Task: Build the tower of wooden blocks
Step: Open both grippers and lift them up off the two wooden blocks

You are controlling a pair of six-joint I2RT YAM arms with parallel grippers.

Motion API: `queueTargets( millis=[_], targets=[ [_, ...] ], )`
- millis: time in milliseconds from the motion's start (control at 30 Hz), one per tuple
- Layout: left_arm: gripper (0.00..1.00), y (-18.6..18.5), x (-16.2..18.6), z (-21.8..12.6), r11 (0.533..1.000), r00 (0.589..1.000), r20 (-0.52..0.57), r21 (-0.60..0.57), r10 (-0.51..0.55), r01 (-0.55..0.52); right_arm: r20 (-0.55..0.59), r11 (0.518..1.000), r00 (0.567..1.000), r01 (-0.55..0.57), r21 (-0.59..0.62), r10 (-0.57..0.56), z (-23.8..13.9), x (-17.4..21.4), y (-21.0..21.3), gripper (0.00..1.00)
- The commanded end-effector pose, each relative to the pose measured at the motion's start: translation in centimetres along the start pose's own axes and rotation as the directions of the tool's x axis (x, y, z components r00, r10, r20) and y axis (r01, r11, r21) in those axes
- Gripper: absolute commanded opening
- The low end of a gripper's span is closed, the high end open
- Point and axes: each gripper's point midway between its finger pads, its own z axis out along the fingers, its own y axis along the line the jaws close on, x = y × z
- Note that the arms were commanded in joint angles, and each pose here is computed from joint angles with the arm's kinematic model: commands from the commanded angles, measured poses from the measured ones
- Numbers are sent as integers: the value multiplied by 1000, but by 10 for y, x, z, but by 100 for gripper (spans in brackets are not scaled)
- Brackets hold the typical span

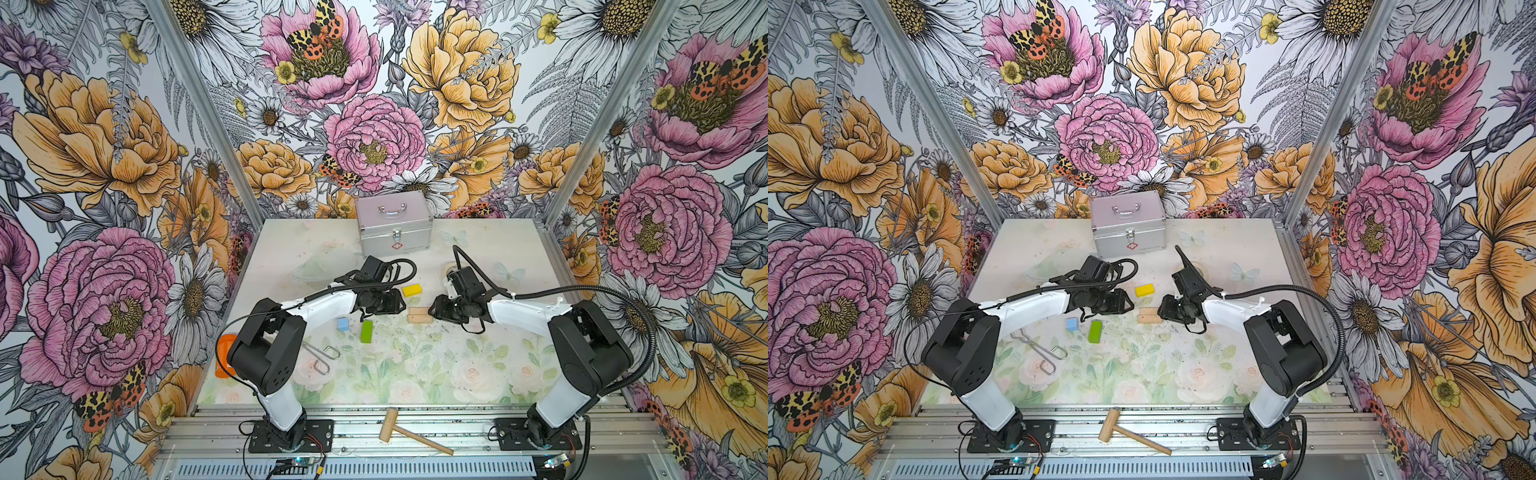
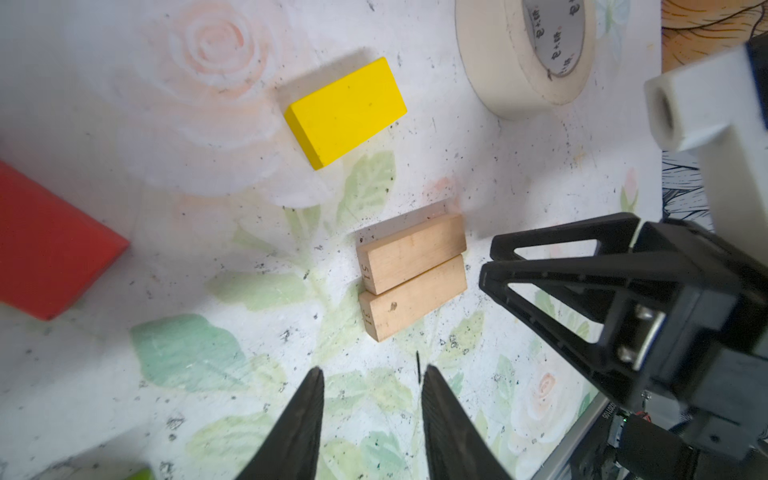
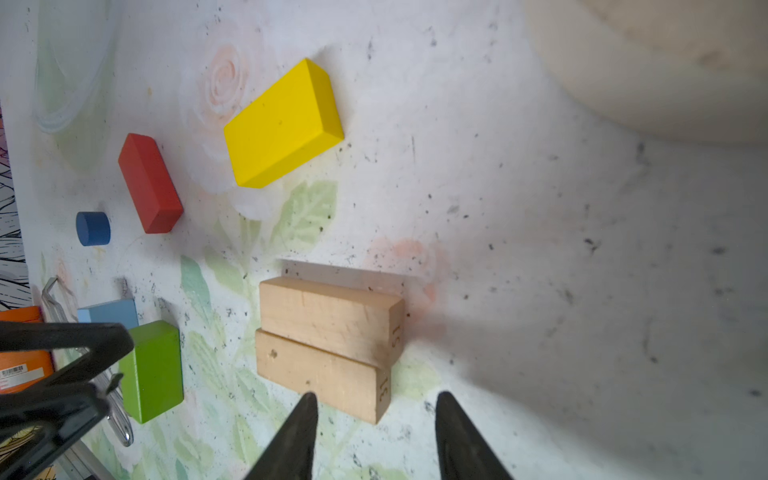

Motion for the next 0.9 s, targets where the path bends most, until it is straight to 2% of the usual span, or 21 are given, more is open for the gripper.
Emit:
queueTargets(
  millis=[0, 867],
  targets=[
    [41, 1, -11, -13, 1000, 998, 58, -8, -7, 8, 22, 999, 999, 28, -20, -28, 2, -16, 9, 49],
    [41, 2, -11, -21, 1000, 997, 77, -9, -7, 8, -12, 999, 1000, 17, -27, -17, 24, -24, 10, 50]
  ],
)
